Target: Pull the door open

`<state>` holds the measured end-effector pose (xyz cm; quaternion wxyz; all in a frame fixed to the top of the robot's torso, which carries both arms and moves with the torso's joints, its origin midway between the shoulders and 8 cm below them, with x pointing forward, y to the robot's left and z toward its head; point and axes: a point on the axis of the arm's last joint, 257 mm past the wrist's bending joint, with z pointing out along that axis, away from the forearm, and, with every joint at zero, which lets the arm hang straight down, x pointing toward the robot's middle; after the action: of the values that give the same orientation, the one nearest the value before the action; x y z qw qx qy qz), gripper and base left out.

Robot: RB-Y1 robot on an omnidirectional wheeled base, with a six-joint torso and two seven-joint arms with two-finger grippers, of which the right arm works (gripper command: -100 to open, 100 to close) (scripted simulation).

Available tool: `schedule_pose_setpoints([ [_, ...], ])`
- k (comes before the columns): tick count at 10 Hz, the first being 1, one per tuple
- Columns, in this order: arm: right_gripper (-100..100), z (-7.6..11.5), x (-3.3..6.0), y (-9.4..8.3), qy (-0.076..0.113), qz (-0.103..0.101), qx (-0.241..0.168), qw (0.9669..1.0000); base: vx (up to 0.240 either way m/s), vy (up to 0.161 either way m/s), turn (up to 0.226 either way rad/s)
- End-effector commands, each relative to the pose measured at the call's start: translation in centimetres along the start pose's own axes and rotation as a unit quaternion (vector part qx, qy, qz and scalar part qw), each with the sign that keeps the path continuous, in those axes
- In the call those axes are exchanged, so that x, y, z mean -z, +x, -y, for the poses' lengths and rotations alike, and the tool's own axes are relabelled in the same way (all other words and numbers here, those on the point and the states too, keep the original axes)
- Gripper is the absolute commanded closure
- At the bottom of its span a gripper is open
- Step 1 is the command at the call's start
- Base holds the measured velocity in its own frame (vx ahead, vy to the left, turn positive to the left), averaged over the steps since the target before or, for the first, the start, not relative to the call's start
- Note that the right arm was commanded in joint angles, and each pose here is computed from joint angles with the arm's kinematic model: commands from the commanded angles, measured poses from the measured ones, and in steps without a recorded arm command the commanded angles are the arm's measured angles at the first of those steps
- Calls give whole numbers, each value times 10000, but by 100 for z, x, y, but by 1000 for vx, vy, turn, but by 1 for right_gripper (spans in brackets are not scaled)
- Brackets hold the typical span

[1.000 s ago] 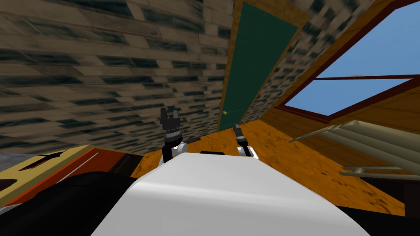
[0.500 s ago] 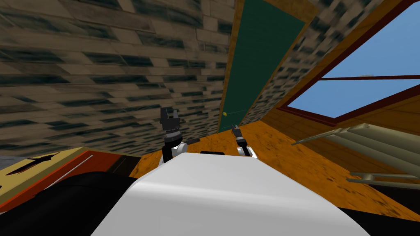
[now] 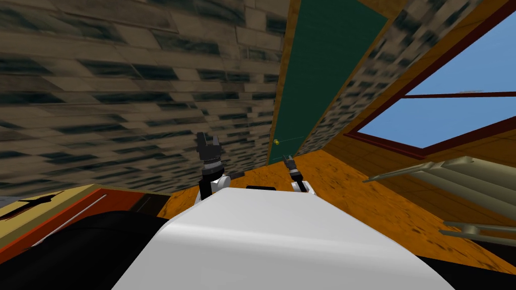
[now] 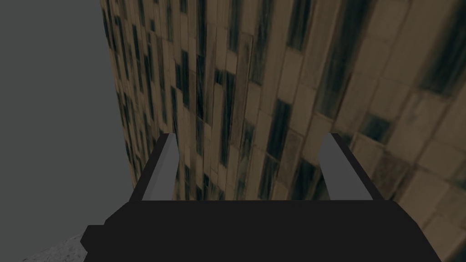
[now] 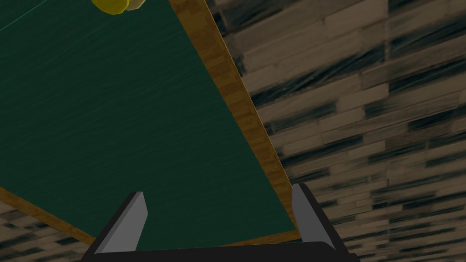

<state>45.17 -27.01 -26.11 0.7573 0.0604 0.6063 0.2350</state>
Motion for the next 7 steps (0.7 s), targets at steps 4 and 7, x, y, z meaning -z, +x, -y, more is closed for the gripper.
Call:
schedule_pose_setpoints([
  [4,-100,119,81,214,14,-249,406,9989,86,-36,17],
  [7,-100,203,150,392,12,-457,717,9964,116,-35,24],
])
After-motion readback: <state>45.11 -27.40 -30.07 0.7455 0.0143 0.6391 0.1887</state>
